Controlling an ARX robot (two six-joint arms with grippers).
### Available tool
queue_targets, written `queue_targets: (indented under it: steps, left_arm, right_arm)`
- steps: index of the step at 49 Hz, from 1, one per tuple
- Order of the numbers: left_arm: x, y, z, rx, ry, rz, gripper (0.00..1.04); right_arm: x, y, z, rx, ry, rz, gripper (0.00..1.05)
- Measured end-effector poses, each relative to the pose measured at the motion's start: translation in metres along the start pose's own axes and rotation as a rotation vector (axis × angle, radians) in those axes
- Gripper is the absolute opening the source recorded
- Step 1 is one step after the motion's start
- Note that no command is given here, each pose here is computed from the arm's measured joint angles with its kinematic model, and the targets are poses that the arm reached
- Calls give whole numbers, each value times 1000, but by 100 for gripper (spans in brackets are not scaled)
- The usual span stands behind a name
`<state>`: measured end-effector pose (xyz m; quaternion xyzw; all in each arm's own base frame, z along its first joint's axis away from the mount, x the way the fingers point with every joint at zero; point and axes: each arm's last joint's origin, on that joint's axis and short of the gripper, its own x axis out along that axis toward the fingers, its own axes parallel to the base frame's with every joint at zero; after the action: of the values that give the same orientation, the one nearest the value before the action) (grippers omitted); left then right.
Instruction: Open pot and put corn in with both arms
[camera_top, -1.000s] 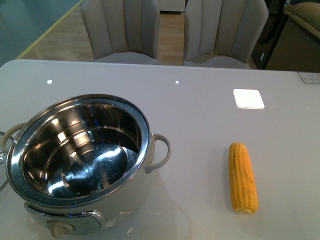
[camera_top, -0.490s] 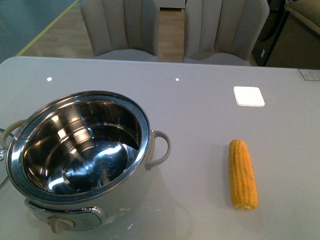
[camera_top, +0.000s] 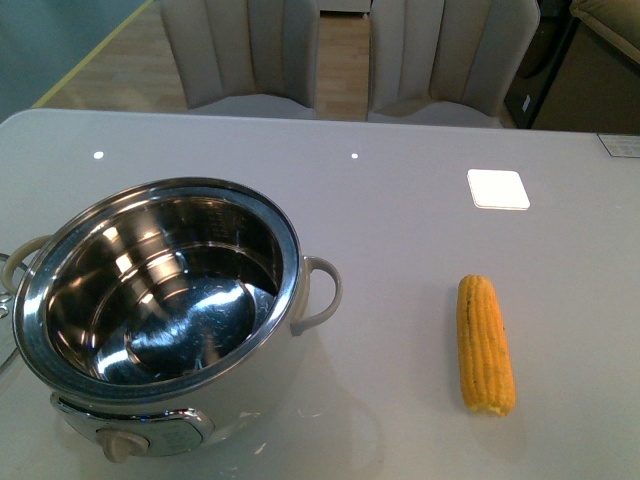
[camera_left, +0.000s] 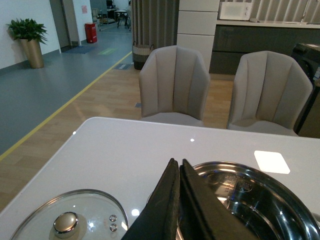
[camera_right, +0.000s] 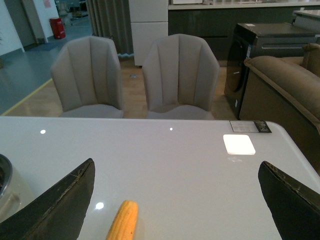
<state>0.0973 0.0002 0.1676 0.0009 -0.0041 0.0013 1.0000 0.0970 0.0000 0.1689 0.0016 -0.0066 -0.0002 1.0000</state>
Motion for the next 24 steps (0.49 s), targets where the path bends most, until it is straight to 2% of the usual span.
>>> queue_targets:
  steps: [15, 21, 22, 24]
  left_arm:
    - [0, 0, 0, 0, 0, 0, 55]
    - [0, 0, 0, 0, 0, 0, 83]
    - [0, 0, 0, 0, 0, 0, 88]
    - [0, 0, 0, 0, 0, 0, 97]
  right_arm:
    - [0, 0, 0, 0, 0, 0, 96]
    - [0, 0, 0, 0, 1, 0, 96]
    - [0, 0, -1, 18, 63, 27, 96]
    - [1, 1, 0, 99, 277, 63, 96]
